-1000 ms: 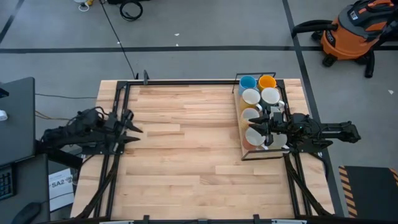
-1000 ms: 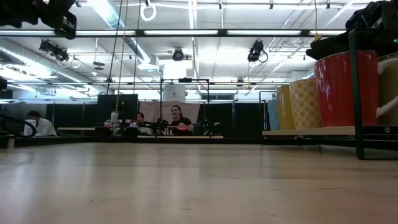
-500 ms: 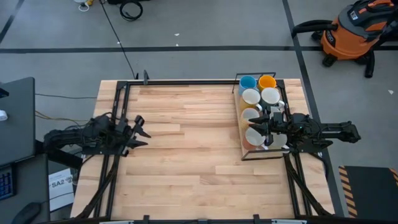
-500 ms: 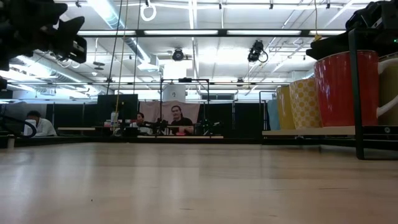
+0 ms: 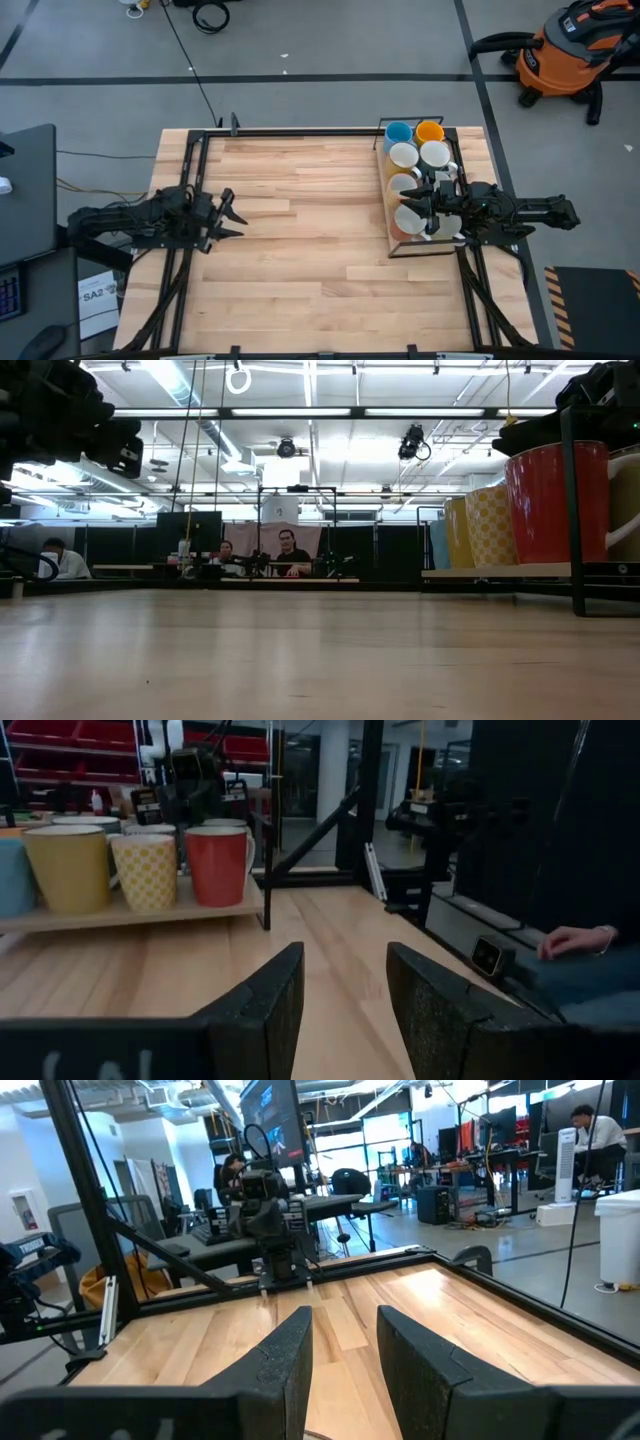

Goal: Place coffee mugs
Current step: Return to Home Position

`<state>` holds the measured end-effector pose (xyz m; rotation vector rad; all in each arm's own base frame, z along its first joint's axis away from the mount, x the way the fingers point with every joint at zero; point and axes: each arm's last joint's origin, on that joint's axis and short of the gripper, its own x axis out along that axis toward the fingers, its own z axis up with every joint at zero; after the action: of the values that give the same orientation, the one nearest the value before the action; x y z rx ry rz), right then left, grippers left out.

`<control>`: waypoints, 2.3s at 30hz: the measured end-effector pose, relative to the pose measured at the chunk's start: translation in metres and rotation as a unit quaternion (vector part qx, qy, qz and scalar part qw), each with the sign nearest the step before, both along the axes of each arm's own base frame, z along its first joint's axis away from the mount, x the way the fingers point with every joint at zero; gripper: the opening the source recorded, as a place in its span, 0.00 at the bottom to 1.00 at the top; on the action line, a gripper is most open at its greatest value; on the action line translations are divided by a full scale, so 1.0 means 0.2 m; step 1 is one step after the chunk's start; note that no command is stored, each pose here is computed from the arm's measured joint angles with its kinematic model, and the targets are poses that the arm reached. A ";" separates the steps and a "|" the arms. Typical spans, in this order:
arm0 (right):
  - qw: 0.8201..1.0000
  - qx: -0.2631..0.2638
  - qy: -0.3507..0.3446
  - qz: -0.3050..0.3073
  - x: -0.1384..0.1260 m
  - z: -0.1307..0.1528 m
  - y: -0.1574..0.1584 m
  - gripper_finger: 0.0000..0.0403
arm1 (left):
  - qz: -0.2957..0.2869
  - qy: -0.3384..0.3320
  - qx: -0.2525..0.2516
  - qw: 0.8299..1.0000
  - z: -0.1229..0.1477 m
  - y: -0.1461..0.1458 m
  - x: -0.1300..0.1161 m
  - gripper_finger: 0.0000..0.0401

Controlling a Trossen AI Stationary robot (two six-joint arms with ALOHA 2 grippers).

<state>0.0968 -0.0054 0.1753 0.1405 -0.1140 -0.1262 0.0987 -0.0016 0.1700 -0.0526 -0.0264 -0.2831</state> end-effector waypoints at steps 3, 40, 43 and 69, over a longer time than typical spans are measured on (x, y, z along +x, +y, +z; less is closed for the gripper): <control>1.000 0.000 0.000 0.000 0.00 0.00 0.00 0.30 | 0.005 0.009 -0.004 1.000 -0.01 0.00 0.01 0.38; 1.000 0.000 0.000 0.000 0.00 0.00 0.00 0.30 | -0.007 -0.052 -0.047 0.998 0.06 -0.01 -0.02 0.38; 1.000 0.000 0.000 0.000 0.00 0.00 0.00 0.30 | -0.017 -0.052 -0.048 0.997 0.06 -0.02 -0.02 0.38; 1.000 0.000 0.000 0.000 0.00 0.00 0.00 0.30 | -0.052 -0.049 -0.050 0.996 0.06 -0.05 -0.02 0.38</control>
<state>0.0968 -0.0054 0.1753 0.1406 -0.1140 -0.1264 0.0940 -0.0118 0.1812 -0.1389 -0.1356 -0.3892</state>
